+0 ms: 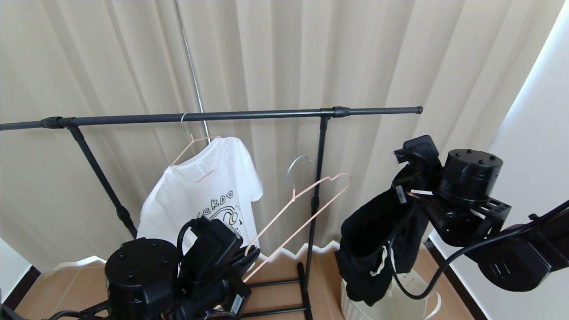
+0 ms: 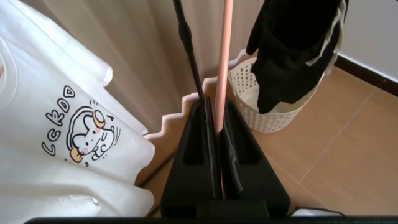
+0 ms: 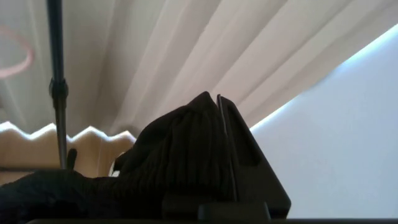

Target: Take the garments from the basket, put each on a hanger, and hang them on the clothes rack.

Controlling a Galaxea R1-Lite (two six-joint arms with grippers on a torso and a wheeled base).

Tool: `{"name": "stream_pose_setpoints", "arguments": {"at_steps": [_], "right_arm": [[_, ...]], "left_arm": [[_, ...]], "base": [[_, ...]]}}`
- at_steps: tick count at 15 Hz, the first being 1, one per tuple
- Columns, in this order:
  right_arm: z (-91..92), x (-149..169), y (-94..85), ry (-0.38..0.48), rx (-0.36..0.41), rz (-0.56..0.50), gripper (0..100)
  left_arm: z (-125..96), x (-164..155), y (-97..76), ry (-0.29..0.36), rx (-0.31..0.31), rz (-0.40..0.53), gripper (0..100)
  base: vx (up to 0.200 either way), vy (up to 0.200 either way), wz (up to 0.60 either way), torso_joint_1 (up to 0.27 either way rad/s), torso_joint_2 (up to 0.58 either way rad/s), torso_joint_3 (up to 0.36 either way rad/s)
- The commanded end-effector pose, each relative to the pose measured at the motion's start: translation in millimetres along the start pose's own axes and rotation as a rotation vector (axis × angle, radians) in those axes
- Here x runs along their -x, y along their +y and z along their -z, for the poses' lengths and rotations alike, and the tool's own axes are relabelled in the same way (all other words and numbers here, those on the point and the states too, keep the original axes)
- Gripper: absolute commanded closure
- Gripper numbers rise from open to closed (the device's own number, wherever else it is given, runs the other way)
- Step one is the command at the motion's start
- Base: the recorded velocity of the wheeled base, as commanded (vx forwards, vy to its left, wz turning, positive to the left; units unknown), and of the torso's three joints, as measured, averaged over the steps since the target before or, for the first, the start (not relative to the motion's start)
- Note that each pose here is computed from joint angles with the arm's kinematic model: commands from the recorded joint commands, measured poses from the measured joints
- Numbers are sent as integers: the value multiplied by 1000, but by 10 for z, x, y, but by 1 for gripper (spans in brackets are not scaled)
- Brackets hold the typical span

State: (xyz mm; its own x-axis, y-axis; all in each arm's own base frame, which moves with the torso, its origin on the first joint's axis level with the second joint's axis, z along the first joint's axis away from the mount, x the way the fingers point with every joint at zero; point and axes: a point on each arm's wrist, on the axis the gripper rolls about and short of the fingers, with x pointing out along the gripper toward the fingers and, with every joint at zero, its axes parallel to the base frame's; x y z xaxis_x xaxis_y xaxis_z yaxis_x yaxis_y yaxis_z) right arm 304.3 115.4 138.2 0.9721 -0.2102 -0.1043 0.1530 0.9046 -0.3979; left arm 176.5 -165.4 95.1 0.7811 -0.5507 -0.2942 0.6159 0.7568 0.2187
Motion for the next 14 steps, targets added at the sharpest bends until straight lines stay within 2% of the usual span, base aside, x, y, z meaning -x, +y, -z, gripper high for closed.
{"name": "stream_pose_setpoints", "arguments": {"at_steps": [1,4,6,9,14], "right_arm": [[68,-155,129,12,-1,34,100],[59,-259,192,-14,-28,66,100],[55,-335,204,-22,-43,78,100],[13,-426,215,-33,-89,109,100],[-24,-436,223,-46,-118,109,100]], "left_arm": [[90,-18,-56,18,-12,19,100],[173,-49,-156,-2,-32,46,100],[181,-45,-161,-28,-39,44,100],[186,-41,-169,-27,-40,49,100],[194,-23,-207,-29,-44,89,100]], "base": [[0,0,0,0,0,0],[0,0,0,0,0,0],[0,0,0,0,0,0],[0,0,0,0,0,0],[0,0,0,0,0,0]]}}
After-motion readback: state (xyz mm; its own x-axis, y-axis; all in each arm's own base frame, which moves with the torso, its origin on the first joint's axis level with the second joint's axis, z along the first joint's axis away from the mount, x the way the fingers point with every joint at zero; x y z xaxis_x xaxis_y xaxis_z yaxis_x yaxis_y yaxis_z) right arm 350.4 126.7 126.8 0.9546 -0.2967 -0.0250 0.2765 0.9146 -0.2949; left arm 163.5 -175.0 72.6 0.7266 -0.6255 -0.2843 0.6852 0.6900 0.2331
